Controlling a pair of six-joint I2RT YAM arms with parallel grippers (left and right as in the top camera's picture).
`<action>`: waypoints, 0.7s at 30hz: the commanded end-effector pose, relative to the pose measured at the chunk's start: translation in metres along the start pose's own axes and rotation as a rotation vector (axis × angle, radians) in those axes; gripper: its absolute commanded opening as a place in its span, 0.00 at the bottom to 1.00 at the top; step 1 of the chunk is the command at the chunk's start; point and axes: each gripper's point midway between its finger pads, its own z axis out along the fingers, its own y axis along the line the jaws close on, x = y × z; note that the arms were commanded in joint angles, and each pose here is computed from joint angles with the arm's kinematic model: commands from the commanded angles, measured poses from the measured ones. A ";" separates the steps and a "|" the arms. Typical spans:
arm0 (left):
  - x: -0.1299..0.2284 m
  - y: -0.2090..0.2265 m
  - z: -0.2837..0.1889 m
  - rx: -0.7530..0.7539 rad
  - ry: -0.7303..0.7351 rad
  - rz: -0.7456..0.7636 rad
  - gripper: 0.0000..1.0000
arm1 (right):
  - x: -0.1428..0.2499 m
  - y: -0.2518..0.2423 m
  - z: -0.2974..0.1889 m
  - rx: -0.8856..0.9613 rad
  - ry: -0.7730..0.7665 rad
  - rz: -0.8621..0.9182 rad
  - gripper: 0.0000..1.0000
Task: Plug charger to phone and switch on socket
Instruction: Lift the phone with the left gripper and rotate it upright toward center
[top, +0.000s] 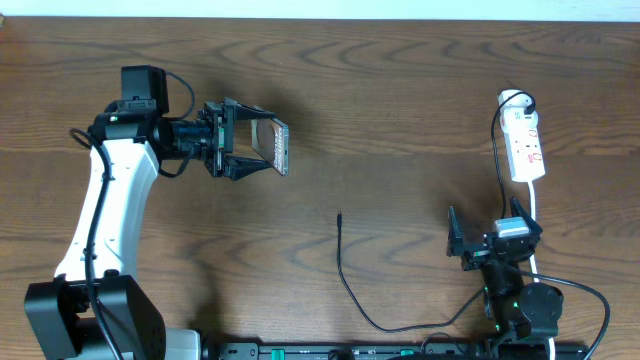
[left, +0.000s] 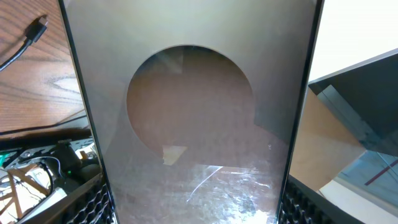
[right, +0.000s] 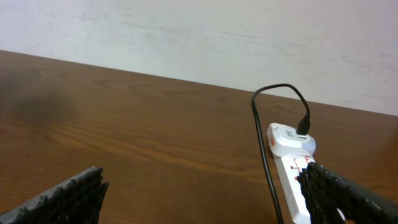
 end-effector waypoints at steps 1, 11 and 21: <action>0.014 -0.014 -0.007 0.037 0.032 0.029 0.07 | 0.000 0.001 0.000 0.000 0.001 -0.008 0.99; -0.021 -0.001 -0.009 -0.044 -0.173 0.025 0.07 | 0.000 0.001 0.000 0.000 0.001 -0.008 0.99; -0.103 0.070 -0.061 -0.381 -0.748 -0.083 0.07 | 0.000 0.001 0.000 0.000 0.001 -0.008 0.99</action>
